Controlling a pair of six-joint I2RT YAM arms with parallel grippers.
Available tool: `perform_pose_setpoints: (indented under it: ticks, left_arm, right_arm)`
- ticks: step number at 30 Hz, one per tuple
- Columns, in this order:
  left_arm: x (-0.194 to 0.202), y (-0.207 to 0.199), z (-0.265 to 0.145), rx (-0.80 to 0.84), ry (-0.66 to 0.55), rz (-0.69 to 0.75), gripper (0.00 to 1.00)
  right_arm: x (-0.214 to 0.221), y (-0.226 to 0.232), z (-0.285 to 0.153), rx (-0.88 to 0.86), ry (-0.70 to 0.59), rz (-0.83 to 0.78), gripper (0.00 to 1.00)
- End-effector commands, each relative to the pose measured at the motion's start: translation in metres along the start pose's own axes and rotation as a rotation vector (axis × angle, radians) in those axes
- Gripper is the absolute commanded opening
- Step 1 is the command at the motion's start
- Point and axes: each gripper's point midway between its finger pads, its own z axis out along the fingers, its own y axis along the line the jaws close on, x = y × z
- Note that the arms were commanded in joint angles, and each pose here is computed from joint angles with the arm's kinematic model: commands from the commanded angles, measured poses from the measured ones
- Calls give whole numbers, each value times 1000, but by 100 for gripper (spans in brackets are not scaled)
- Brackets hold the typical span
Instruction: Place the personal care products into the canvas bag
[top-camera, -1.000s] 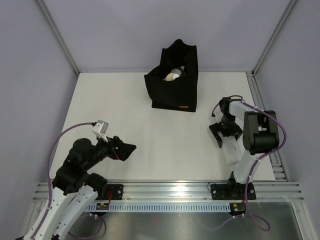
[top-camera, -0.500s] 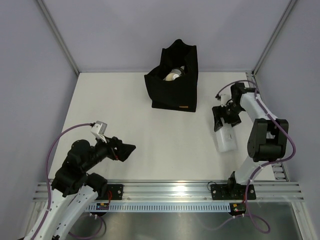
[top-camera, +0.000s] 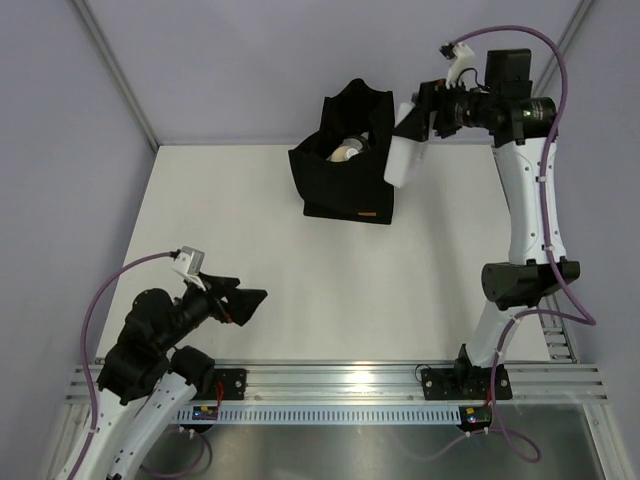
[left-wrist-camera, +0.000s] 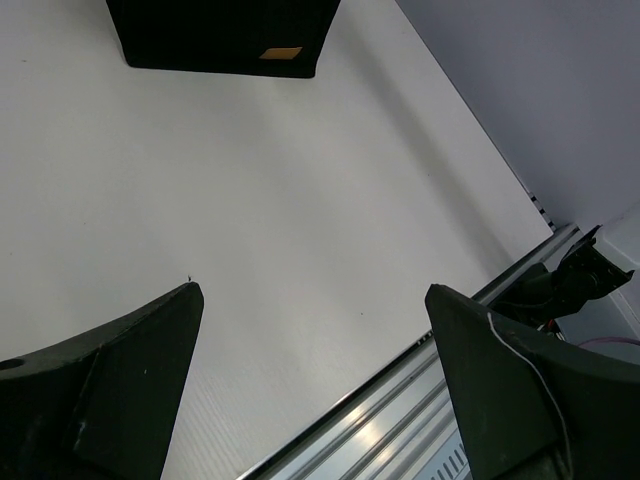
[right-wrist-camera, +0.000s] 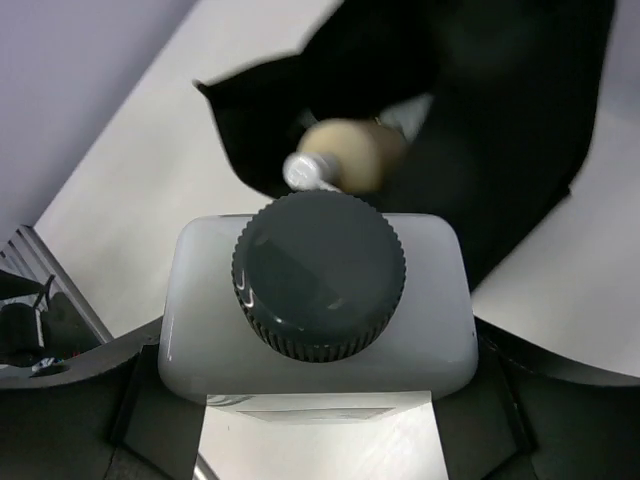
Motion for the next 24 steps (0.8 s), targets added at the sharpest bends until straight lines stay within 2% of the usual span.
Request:
perform_pose_setpoints:
  ticks: [1,2,3,5,6,8,12,15,17,19,20,22,23,24]
  left_arm:
    - [-9,0,4,-7,-30,7,99]
    - [-7,1,5,-9,-20,6,99]
    - [-5,3,8,-17,-4,4,99]
    - [-3,4,11,-24,15,0,99]
    - [0,7,14,-36,35,-3,99]
    - [2,10,16,-53,51,-9,99]
    - [4,13,18,-68,68,-17,99]
    - [3,15,16,-82,53,-18,99]
    - [1,15,15,-83,42,-18,99]
    - [0,15,14,-85,34,-20,99]
    - [-1,14,13,-82,29,-19,99]
    - [-2,13,12,-75,19,-16,99]
    - [-3,12,11,-70,13,-13,99]
    - [-4,11,10,-65,6,-13,99]
  right_arm:
    - [-54,46,30,-143,-138,-22,0]
    - [-63,55,40,-161,-163,-36,0]
    - [-90,64,36,-166,-258,-75,0]
    - [-105,63,58,-189,-309,-66,0]
    - [-128,67,57,-199,-397,-62,0]
    - [-146,60,73,-186,-477,-58,0]
    - [-156,36,103,-127,-545,-39,0]
    - [-140,9,139,-54,-520,-60,0]
    - [-118,-3,164,-5,-455,-85,0]
    - [-98,2,178,-20,-387,-202,1]
    - [-83,0,183,-11,-331,-247,26]
    - [-79,4,176,12,-304,-250,61]
    - [-73,5,172,15,-269,-250,74]
    - [-72,8,168,17,-264,-249,97]
